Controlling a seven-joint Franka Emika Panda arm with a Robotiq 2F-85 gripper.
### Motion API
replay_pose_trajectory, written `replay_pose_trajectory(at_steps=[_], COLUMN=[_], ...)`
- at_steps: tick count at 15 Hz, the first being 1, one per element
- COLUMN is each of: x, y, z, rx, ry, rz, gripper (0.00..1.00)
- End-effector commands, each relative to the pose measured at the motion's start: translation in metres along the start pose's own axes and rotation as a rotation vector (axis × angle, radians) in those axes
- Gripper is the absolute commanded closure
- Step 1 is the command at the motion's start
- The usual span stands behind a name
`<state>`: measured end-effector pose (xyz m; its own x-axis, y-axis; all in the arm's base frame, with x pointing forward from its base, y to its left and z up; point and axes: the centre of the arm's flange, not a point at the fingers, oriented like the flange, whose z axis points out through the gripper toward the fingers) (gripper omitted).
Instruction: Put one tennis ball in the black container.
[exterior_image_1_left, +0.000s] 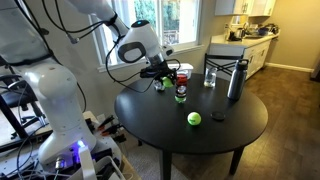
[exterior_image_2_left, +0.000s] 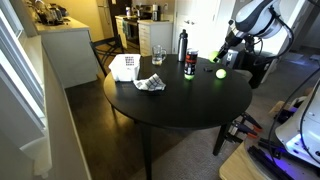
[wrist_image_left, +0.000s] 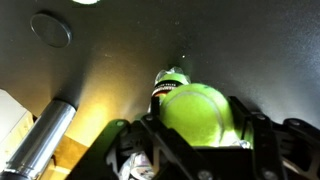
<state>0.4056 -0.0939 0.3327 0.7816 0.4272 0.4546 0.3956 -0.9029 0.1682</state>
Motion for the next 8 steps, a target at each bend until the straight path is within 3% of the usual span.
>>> replay_pose_trajectory(at_steps=[1,2,3,8], x=[-0.015,0.002,0.003,0.002], y=[-0.011,-0.005,-0.006,-0.006], z=[0.0,-0.001,0.0,0.0], rx=[0.071,0.029,0.035,0.035], ry=[0.043,0.017,0.018,0.015], rz=[-0.006,0.007,0.007,0.007], gripper=[0.58,0.58,0.33,0.33])
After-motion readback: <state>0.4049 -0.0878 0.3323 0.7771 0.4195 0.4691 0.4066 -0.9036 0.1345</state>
